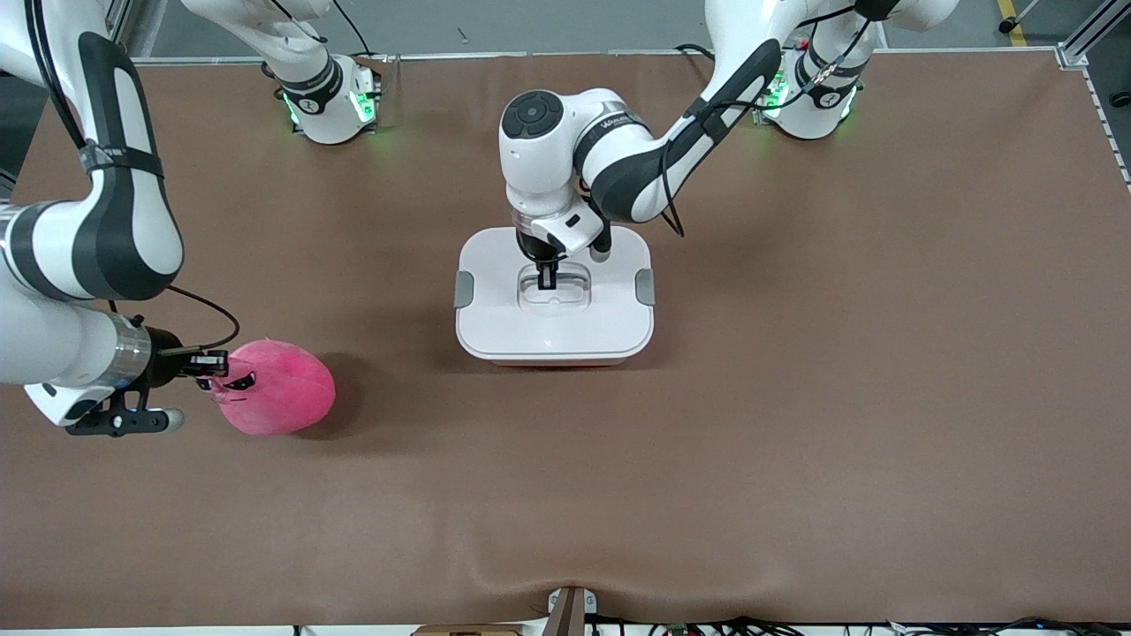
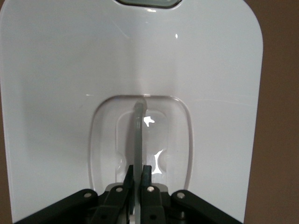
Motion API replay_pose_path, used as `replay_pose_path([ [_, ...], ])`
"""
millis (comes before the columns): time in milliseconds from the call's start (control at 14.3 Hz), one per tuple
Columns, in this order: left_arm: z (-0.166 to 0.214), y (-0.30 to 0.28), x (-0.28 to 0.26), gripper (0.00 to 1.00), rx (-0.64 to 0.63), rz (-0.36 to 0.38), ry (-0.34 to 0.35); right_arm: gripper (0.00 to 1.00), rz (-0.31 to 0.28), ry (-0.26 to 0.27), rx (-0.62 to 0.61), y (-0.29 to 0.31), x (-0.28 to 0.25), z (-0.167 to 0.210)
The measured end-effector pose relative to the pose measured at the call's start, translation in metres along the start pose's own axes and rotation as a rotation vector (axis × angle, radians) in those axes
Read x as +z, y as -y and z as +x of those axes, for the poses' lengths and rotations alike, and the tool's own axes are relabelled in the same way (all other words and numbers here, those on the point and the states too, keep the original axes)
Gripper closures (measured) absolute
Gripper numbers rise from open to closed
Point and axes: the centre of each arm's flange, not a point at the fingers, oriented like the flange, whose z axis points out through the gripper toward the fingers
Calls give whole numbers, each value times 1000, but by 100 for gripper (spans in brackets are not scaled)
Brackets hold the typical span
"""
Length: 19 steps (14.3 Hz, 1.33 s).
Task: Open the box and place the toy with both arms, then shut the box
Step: 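Lift the lid off with the left gripper while the right gripper lifts the plush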
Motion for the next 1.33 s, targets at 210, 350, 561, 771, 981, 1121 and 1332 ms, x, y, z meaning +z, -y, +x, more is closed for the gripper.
replay_pose_path([
  [210, 2, -2, -16, 93, -3, -12, -3, 96, 1, 12, -8, 5, -9, -2],
  [350, 6, -4, -32, 93, -3, -22, -12, 96, 1, 14, -14, 9, -14, -3],
  [561, 22, -19, -58, 93, 39, -43, -23, 96, 2, 8, -21, 13, -17, -2],
  [771, 73, -70, -80, 93, 82, -12, -11, 96, 2, 32, -36, 23, -20, -6],
  [981, 147, -133, -101, 93, 89, 26, 64, 96, -5, 38, -83, 55, -41, -13],
  [1121, 185, -153, -114, 93, 103, 52, 85, 96, -13, 24, -122, 84, -61, -25],
  [1332, 221, -163, -116, 93, 188, 113, 55, 96, -21, 0, -151, 121, -92, -49],
])
